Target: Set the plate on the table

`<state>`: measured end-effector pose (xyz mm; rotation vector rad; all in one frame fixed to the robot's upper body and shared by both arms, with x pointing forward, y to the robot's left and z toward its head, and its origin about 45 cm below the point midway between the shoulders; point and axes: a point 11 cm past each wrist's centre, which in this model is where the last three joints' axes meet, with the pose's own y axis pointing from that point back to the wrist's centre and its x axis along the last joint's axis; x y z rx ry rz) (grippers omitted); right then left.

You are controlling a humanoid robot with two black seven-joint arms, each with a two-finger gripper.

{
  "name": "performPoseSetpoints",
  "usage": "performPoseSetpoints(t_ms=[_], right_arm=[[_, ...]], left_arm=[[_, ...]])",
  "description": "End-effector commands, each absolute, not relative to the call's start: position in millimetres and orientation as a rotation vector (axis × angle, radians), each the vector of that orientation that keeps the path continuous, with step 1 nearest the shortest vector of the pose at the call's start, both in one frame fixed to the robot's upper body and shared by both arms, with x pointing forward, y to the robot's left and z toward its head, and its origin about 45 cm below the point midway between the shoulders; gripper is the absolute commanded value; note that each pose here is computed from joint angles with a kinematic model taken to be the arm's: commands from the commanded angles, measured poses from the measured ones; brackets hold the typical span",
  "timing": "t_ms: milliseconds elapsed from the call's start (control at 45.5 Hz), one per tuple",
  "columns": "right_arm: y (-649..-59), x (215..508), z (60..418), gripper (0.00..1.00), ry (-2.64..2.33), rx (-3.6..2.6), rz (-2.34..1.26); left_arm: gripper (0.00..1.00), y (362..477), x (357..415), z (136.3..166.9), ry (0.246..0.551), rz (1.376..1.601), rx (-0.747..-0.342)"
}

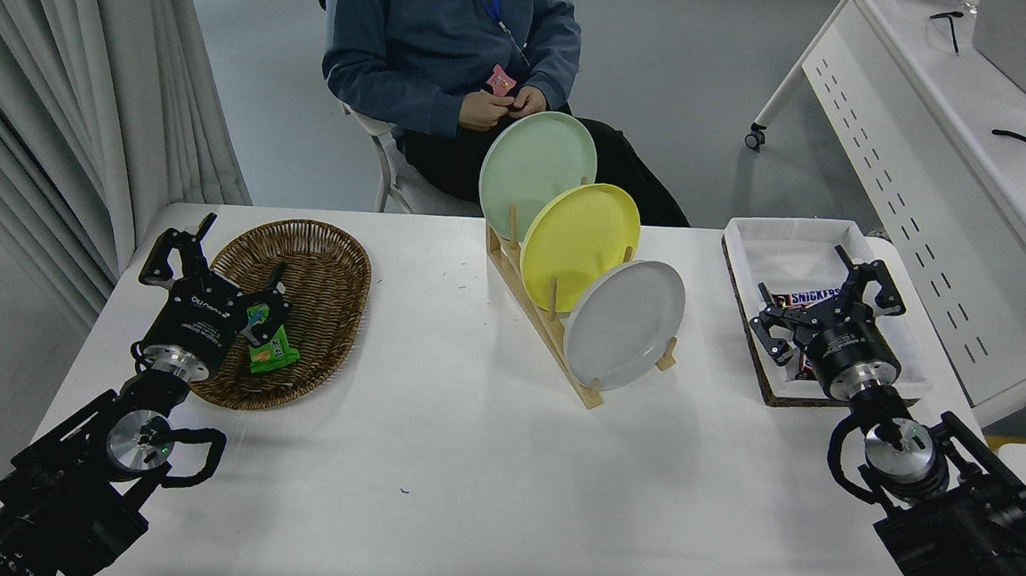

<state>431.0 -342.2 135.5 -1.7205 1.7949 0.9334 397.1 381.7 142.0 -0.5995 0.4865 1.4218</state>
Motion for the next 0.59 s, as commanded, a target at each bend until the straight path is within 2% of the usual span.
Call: performPoseSetpoints(t_ms=[0,484,505,571], right_arm=[[-340.9,430.2,133.7,1.0,1.795,-1.716,0.94],[-342.5,434.2,140.0,1.0,1.791,-1.722,0.923],[-343.7,433.2,138.9,1.0,1.795,-1.72,0.924],[-348.7,432.0,139.0,1.0,1.806,-1.719,0.918]], left_arm=[[1.0,381.6,397.1,142.0,0.487,1.422,-0.6],[1.0,382.0,396.9,141.6,0.487,1.423,-0.599],[1.0,381.5,397.6,142.6,0.486,1.421,-0.6],[1.0,381.6,397.1,142.0,0.487,1.422,-0.6]])
